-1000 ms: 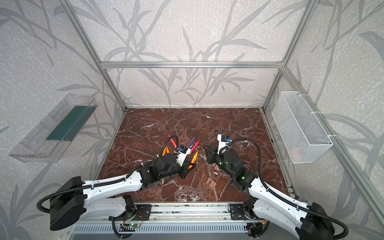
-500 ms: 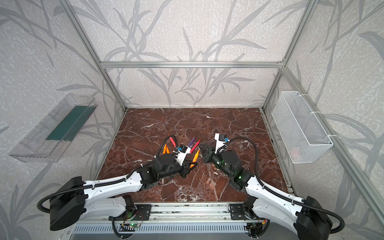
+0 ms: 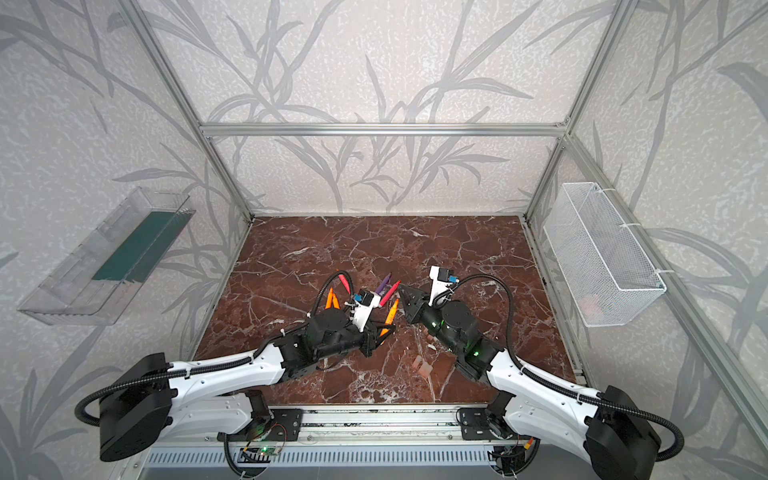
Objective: Insert the pens into the pen caps
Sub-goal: 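Lift the pink cap with the right gripper toward the marker tip in the left gripper, then push the pink cap down onto the orange marker tip and open the right gripper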
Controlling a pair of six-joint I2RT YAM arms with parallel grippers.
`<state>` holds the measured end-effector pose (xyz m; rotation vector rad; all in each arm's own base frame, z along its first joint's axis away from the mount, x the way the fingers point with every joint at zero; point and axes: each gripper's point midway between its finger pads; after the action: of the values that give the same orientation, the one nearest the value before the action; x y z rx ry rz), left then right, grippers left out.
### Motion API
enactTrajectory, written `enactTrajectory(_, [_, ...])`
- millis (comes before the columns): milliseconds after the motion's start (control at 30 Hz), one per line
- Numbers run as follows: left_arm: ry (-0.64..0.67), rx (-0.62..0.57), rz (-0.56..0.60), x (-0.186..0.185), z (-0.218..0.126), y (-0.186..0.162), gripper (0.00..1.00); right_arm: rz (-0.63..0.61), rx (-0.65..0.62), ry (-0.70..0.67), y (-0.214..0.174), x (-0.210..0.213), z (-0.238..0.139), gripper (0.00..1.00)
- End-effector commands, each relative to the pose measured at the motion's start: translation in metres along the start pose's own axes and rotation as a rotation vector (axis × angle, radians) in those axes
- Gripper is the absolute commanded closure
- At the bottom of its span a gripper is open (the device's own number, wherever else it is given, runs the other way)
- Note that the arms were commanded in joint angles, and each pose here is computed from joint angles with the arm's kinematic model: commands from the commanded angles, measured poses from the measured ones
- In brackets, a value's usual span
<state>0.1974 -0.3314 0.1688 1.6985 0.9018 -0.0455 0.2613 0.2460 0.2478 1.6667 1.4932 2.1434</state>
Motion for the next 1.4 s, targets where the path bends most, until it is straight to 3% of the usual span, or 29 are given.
enactTrajectory(0, [-0.027, -0.039, 0.002, -0.007, -0.005, 0.009, 1.0, 0.006, -0.021, 0.011, 0.001, 0.001, -0.001, 1.0])
enactTrajectory(533, [0.027, -0.047, -0.01, 0.004, -0.003, 0.008, 1.0, 0.053, 0.068, 0.046, -0.036, 0.0, 0.003, 1.0])
enactTrajectory(767, [0.072, -0.091, -0.072, 0.017, -0.01, 0.013, 1.0, 0.071, 0.121, 0.041, -0.065, -0.001, -0.002, 1.0])
enactTrajectory(1100, [-0.009, -0.158, -0.15, 0.018, -0.023, 0.02, 1.0, 0.087, 0.141, 0.083, -0.079, 0.007, -0.007, 1.0])
enactTrajectory(1233, [-0.058, -0.151, -0.123, 0.008, -0.025, 0.021, 1.0, 0.074, 0.146, 0.038, -0.079, 0.001, -0.006, 0.82])
enactTrajectory(1367, [-0.085, -0.147, -0.109, 0.003, -0.026, 0.021, 1.0, 0.052, 0.146, -0.014, -0.077, -0.007, -0.01, 0.7])
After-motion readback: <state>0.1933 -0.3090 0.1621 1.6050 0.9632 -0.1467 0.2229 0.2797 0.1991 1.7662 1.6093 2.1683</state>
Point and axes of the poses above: each gripper's point midway between its finger pads, its own z axis out along the fingers, its own x axis along the line the jaws close on, y = z × x, and after that the axes turned 1 degree about z, right-handed
